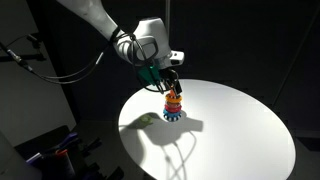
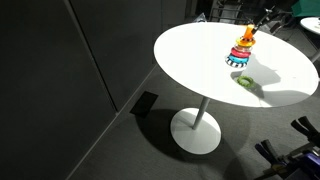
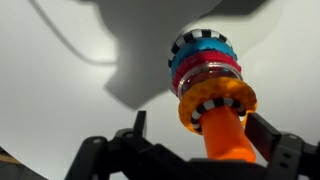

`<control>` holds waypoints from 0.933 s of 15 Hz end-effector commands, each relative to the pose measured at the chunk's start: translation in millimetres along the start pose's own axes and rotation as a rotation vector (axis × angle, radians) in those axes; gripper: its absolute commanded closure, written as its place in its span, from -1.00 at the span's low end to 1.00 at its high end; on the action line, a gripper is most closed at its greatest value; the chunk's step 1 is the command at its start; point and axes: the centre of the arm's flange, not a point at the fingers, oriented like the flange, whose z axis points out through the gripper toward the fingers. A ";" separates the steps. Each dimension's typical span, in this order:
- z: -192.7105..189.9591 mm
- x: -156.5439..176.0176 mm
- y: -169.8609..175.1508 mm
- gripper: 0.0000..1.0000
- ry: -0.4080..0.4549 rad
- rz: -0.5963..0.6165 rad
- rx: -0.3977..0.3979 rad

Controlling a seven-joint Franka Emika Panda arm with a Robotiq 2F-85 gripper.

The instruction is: Put the small white and black right on the table

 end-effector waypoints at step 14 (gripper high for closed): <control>19.3 1.9 -17.0 -1.00 0.028 -0.017 0.019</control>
